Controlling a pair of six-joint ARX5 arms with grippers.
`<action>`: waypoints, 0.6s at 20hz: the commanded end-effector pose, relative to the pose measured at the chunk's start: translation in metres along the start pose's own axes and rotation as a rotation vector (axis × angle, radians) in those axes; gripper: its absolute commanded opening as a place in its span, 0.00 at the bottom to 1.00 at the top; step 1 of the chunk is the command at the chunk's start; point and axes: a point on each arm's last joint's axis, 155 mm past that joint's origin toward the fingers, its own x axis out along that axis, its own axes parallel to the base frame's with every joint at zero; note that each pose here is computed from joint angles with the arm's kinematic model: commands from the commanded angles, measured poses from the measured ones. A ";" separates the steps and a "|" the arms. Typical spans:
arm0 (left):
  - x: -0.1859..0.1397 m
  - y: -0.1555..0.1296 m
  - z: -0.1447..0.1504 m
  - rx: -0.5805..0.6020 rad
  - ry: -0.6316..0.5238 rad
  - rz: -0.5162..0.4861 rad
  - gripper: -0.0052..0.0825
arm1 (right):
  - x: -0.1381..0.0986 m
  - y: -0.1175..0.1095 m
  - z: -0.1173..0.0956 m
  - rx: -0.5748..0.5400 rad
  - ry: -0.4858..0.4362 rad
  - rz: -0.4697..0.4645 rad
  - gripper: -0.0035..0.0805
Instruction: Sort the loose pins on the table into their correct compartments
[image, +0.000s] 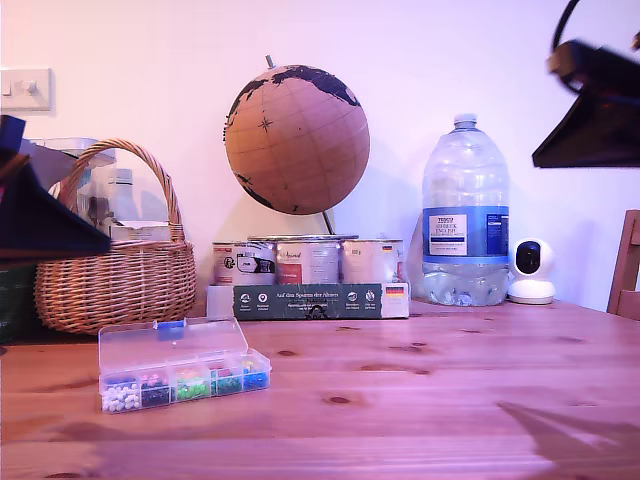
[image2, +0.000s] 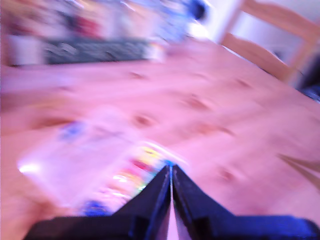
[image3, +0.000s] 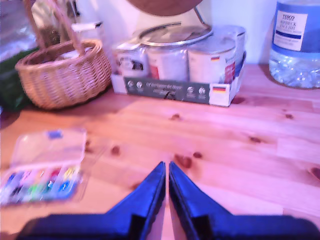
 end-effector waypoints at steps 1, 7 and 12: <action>-0.004 -0.015 0.003 0.016 -0.014 -0.040 0.03 | -0.008 0.006 -0.002 -0.018 0.007 0.018 0.03; -0.017 -0.041 -0.001 0.047 0.008 -0.050 0.03 | -0.037 0.020 -0.003 -0.037 0.007 0.063 0.03; -0.032 -0.049 0.011 0.063 -0.040 -0.047 0.03 | -0.054 0.030 -0.002 -0.045 -0.008 0.105 0.03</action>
